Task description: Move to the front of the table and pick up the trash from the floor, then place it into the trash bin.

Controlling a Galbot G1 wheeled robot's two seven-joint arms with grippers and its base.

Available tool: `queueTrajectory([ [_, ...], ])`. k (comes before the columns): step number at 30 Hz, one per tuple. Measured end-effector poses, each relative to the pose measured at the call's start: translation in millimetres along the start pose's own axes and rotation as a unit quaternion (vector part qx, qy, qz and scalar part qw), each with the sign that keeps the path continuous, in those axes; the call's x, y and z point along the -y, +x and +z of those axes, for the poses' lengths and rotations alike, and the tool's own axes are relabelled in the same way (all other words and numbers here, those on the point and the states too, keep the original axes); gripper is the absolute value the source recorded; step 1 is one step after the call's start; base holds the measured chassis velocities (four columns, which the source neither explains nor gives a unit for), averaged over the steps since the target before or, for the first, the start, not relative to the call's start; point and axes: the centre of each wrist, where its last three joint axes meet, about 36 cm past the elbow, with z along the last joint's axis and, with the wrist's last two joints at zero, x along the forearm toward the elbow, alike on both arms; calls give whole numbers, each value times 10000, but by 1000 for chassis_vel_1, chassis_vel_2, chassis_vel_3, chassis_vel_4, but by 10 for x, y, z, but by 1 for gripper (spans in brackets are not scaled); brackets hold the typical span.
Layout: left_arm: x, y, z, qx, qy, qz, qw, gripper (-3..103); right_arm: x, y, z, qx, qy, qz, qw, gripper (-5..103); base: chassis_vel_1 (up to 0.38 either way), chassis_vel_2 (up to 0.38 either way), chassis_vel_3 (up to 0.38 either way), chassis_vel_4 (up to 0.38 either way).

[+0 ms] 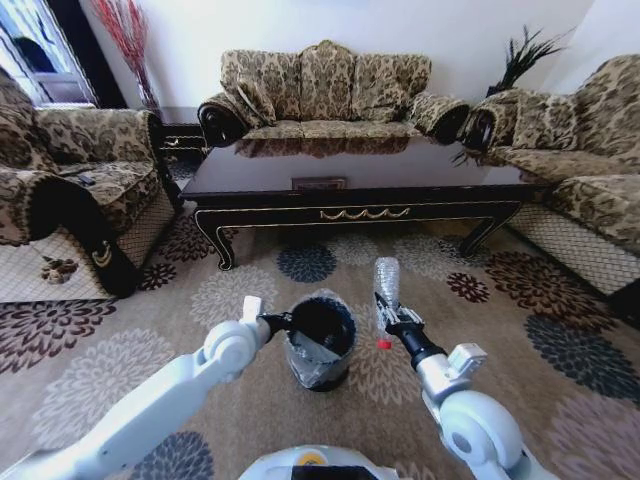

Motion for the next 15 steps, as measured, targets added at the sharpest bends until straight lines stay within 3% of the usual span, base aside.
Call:
queueTrajectory([
  [9, 330, -159, -53, -66, -174, 340, 9993, 3, -41, 50, 138, -80, 55, -73, 9999, 26, 0, 0, 0, 0],
  [15, 366, -168, -46, -90, -186, 388, 9990, 3, -20, 20, 238, -115, -28, 12, 9999, 26, 0, 0, 0, 0],
])
